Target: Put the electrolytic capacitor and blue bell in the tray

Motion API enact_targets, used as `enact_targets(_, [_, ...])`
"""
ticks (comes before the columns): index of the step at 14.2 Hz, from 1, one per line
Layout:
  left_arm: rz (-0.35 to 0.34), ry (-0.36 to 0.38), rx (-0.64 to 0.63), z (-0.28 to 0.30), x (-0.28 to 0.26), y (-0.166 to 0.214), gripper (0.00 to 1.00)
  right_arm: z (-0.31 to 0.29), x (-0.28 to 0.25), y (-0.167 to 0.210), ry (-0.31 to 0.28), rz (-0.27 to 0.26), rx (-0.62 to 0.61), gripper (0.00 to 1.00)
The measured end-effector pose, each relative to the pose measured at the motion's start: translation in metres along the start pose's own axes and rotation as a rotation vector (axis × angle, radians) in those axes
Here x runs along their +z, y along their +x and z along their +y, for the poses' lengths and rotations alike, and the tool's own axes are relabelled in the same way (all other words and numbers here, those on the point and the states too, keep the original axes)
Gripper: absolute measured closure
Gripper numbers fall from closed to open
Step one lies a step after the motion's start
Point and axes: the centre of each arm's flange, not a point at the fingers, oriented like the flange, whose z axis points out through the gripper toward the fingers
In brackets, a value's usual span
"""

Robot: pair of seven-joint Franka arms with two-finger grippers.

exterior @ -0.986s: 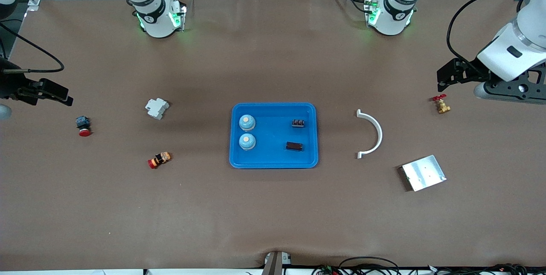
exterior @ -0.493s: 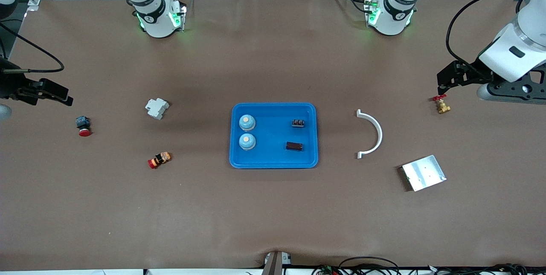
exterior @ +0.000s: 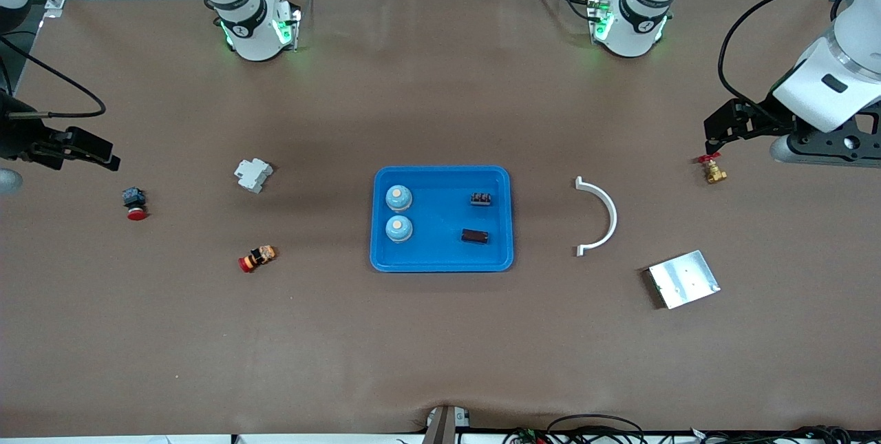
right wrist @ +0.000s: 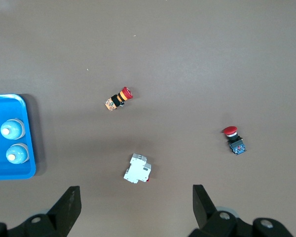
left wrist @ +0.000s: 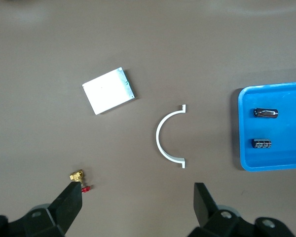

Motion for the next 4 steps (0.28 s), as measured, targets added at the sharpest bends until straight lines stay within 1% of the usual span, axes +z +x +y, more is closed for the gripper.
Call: enact_targets(4, [0.003, 0.006, 0.008, -0.0010, -0.0014, -0.0006, 0.00, -0.0001, 0.0001, 0.0000, 0.000, 0.000, 0.000, 0.00])
